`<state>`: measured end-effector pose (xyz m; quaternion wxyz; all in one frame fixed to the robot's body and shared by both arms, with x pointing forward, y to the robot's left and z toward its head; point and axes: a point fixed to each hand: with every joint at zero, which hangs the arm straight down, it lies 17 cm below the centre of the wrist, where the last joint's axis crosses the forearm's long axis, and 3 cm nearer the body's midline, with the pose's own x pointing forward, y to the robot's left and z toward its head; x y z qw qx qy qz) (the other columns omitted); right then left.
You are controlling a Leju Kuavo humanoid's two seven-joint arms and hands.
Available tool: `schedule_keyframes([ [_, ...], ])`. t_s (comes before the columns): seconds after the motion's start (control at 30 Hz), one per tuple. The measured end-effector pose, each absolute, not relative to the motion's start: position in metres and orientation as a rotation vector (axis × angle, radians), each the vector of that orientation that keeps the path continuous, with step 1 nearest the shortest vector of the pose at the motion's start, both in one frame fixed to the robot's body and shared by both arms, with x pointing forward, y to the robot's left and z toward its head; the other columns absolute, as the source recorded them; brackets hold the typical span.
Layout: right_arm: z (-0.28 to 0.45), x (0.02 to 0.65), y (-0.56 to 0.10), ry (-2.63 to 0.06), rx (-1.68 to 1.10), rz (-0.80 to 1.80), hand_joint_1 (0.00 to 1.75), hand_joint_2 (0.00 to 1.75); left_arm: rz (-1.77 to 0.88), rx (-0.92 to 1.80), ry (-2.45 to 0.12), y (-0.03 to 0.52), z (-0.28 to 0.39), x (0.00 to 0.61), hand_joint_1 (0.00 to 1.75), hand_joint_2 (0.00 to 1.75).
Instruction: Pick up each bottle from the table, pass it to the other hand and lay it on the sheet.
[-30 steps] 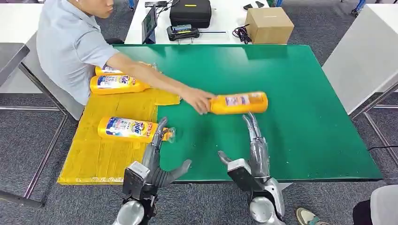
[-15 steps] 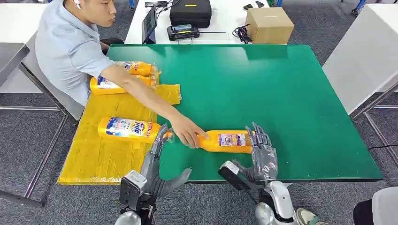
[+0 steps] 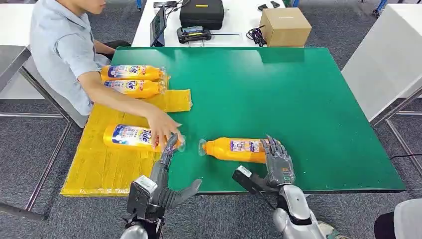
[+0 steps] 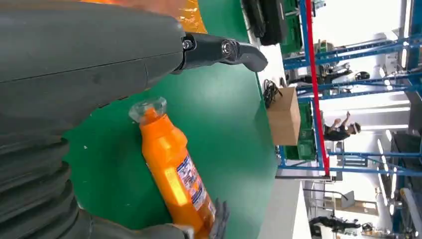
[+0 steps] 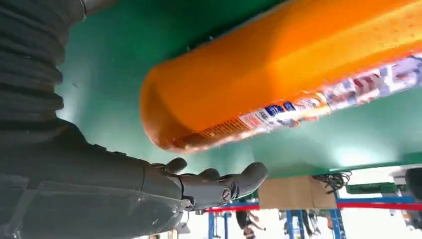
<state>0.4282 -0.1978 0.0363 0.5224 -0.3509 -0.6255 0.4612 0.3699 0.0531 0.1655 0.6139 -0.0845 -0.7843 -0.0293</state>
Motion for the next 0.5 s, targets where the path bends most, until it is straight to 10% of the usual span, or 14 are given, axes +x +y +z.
schedule_keyframes([
  [0.5,0.038,0.443,-0.171,-1.522,-0.81,1.171,0.0,1.75,-0.122,-0.178,-1.837,0.046,0.172,0.369,0.0,1.75],
])
